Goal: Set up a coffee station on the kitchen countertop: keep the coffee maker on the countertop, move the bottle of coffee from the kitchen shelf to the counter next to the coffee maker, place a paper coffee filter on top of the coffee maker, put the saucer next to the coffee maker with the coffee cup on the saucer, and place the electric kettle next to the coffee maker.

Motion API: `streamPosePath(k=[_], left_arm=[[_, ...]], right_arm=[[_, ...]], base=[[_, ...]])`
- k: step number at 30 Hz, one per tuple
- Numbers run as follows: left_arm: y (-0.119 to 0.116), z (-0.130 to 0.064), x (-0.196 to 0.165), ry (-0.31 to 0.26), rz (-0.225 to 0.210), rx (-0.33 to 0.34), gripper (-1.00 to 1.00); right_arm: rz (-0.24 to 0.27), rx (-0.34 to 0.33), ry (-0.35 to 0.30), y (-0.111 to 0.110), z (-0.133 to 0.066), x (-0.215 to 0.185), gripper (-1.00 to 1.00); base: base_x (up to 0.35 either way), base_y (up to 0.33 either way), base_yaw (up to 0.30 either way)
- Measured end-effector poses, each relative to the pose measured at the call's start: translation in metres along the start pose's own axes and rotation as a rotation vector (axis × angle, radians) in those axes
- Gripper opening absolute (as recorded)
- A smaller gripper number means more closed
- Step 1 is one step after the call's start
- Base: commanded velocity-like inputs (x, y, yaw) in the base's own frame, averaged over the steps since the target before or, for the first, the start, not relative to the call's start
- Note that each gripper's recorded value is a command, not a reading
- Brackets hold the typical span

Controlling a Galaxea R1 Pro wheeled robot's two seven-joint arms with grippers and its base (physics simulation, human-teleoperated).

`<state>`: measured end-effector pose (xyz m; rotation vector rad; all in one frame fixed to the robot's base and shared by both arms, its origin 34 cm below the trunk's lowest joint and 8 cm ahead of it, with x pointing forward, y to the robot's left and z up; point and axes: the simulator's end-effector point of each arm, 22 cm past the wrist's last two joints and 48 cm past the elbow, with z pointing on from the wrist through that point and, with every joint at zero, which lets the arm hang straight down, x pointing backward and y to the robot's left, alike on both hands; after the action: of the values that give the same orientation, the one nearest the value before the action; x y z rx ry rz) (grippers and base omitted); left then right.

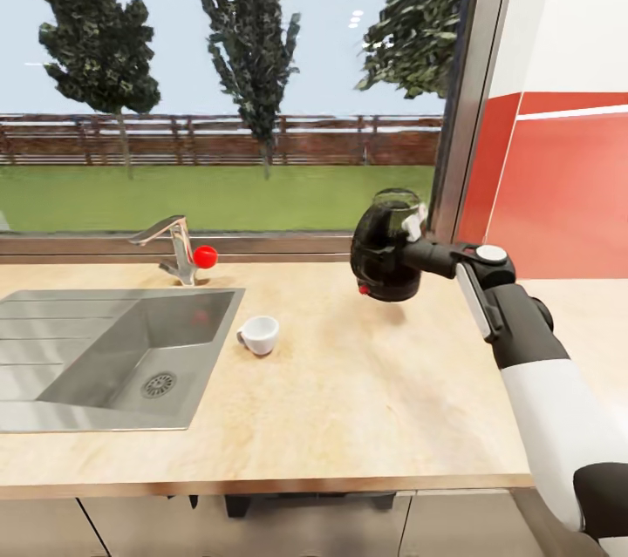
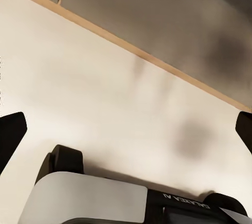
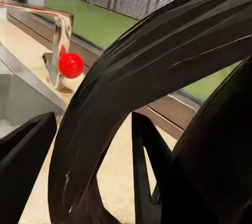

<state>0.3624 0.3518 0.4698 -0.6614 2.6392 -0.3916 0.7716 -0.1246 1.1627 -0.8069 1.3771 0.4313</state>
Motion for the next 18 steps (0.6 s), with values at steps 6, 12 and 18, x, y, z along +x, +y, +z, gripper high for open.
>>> streamPosePath(k=[6,12,18], left_arm=[[0.0,0.0,0.0,0.001,0.0,-0.001,1.0],[0.0,0.0,0.0,0.001,0.001,-0.001,1.0],[0.0,0.0,0.0,0.001,0.0,-0.001,1.0]], right_arm=[[0.001,-0.037,0.004,0.013,-0.004,0.008,-1.0],[0.011,-0.098,0.006,0.028,-0.007,0.012,-1.0],[0.078,-0.122,0.009,0.033,-0.009,0.011,-1.0]], base=[[-0.277,0.0,0.0],[-0.327,0.0,0.0],[-0.331,0.0,0.0]])
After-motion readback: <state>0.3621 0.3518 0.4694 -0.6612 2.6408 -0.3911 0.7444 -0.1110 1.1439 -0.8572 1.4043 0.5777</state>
